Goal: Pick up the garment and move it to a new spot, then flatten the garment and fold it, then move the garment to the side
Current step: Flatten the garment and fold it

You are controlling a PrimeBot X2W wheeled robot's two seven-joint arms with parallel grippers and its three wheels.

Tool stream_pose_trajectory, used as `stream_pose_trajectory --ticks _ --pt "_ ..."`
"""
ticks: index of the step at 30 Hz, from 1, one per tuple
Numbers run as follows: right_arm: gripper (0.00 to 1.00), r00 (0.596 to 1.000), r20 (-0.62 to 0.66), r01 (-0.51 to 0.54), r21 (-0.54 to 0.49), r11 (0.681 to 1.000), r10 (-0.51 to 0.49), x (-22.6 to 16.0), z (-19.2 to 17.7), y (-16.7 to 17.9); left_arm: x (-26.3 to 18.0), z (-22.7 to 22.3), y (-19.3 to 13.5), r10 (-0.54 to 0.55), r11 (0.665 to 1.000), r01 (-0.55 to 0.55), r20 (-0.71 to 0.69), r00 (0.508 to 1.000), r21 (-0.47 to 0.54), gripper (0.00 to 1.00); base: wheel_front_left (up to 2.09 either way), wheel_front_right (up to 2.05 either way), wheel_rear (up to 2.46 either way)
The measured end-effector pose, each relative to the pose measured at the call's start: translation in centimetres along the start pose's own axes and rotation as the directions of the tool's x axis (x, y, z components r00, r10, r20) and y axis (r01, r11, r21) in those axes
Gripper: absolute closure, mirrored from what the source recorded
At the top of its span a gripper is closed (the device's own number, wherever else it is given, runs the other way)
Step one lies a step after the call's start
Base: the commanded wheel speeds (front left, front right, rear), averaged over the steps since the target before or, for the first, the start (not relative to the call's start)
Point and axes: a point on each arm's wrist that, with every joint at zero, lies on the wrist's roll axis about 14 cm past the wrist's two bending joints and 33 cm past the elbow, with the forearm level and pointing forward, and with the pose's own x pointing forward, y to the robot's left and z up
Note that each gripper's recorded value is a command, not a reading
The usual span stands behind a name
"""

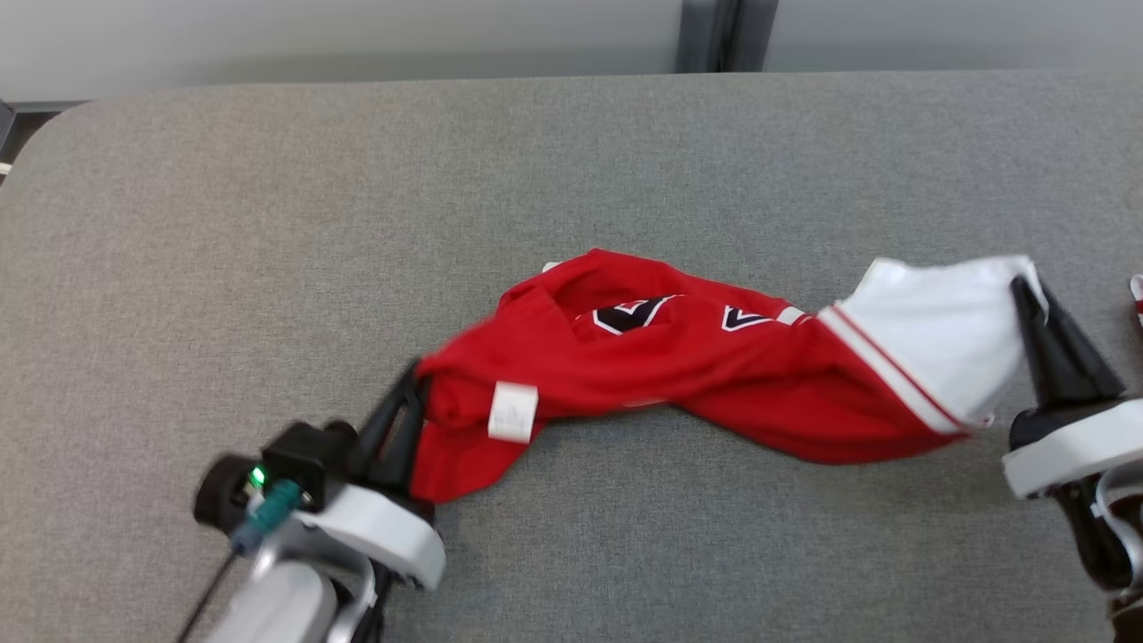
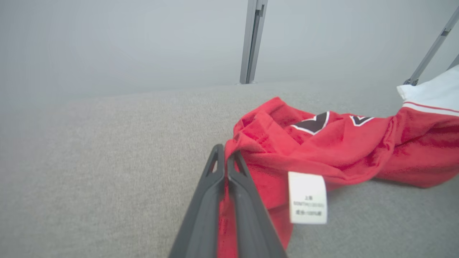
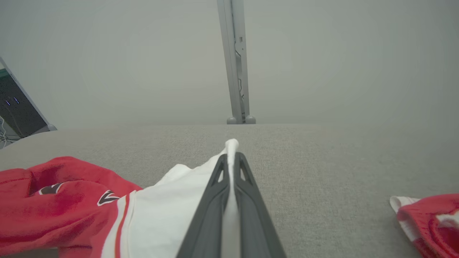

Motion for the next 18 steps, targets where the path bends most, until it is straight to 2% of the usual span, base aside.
stream_pose_trajectory --ticks 4,7,10,18 --pt "1.00 0.988 0.155 -0.004 -0.071 0.997 0.015 0.6 5.4 -0.1 1.4 6.0 1.0 -0.017 0.997 0.004 0.163 0.987 0.083 1.00 0.00 0.00 0.00" --pt "1.00 0.962 0.269 -0.009 -0.132 0.991 0.045 0.7 10.1 0.4 2.1 10.7 1.5 -0.036 0.990 -0.002 0.268 0.963 0.141 1.00 0.00 0.00 0.00" --pt "1.00 0.910 0.407 -0.002 -0.196 0.981 0.083 0.0 16.4 1.1 2.6 16.4 0.7 -0.084 0.980 0.008 0.382 0.920 0.197 1.00 0.00 0.00 0.00" --pt "1.00 0.788 0.595 0.048 -0.316 0.947 0.159 -2.7 27.1 2.7 1.4 28.0 -1.2 -0.175 0.959 0.003 0.584 0.793 0.282 1.00 0.00 0.00 0.00"
